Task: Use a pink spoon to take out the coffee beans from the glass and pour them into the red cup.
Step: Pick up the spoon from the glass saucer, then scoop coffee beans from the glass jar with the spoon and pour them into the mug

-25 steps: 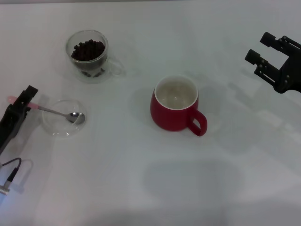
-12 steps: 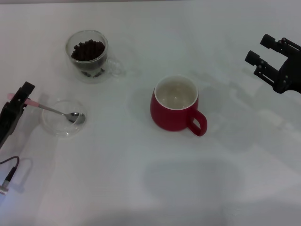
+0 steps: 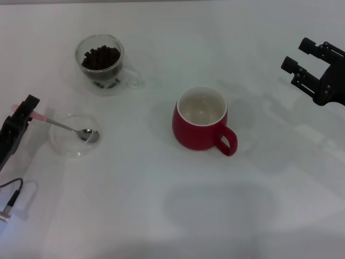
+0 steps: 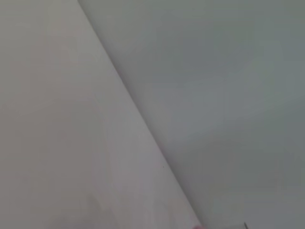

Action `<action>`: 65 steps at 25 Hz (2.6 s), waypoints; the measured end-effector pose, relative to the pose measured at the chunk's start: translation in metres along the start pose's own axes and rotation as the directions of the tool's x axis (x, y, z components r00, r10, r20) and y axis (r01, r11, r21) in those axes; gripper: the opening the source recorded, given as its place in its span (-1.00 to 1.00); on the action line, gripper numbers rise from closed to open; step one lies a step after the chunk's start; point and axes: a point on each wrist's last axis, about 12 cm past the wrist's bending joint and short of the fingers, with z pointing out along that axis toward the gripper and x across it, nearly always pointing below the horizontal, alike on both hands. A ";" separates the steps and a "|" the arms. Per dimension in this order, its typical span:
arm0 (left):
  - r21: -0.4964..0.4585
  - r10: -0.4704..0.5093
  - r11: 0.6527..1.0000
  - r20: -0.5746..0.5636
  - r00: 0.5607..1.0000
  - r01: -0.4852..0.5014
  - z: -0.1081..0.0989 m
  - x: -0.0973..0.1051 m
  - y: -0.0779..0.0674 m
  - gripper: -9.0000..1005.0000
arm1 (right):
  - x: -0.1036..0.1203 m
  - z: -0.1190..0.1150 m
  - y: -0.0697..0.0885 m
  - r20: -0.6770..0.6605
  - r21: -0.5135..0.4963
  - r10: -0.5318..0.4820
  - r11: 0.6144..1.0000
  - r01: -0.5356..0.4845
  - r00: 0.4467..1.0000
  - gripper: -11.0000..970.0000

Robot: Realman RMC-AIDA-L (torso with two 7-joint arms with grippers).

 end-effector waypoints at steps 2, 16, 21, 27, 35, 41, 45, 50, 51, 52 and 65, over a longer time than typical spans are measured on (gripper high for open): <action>0.002 0.002 1.000 -0.004 1.000 -0.002 0.001 0.000 -0.001 0.04 | 0.000 0.000 0.000 0.001 0.000 -0.002 1.000 0.002 1.000 0.22; -0.011 0.029 1.000 0.011 1.000 -0.029 -0.001 0.000 0.001 -0.74 | 0.001 0.003 0.004 0.007 -0.001 -0.013 1.000 0.013 1.000 0.22; -0.017 0.025 1.000 0.020 1.000 -0.024 -0.001 0.001 0.001 -0.74 | 0.002 0.003 0.004 0.008 -0.001 -0.012 1.000 0.012 1.000 0.22; 0.002 0.033 0.999 0.032 0.999 -0.033 -0.003 -0.003 0.000 -0.74 | 0.002 0.004 0.005 0.010 -0.002 -0.010 1.000 0.010 1.000 0.22; 0.024 0.079 0.996 0.060 0.995 -0.081 -0.012 -0.010 0.001 -0.74 | 0.005 0.003 0.008 0.008 0.005 -0.028 1.000 0.028 1.000 0.22; 0.087 0.164 0.981 0.103 0.981 -0.173 -0.019 -0.015 -0.005 -0.74 | 0.004 0.006 0.007 0.007 0.003 -0.034 0.999 0.034 0.999 0.22; 0.172 0.241 0.950 0.133 0.961 -0.262 -0.017 -0.023 -0.016 -0.74 | 0.003 0.010 0.007 0.011 -0.004 -0.046 0.999 0.046 0.999 0.22; 0.256 0.310 0.908 0.124 0.943 -0.332 -0.007 -0.037 -0.028 -0.74 | 0.003 0.013 0.009 0.014 -0.008 -0.047 0.999 0.048 0.999 0.22; 0.266 0.318 0.903 0.117 0.941 -0.339 -0.005 -0.039 -0.030 -0.74 | 0.003 0.013 0.009 0.016 -0.008 -0.048 0.999 0.048 0.999 0.22; 0.266 0.318 0.903 0.117 0.941 -0.339 -0.005 -0.039 -0.030 -0.74 | 0.003 0.014 0.009 0.019 -0.008 -0.050 0.999 0.050 0.999 0.22; 0.355 0.399 0.873 -0.124 0.909 -0.335 0.054 -0.096 -0.068 -0.74 | 0.000 0.018 0.012 0.048 -0.011 -0.051 0.999 0.051 0.998 0.22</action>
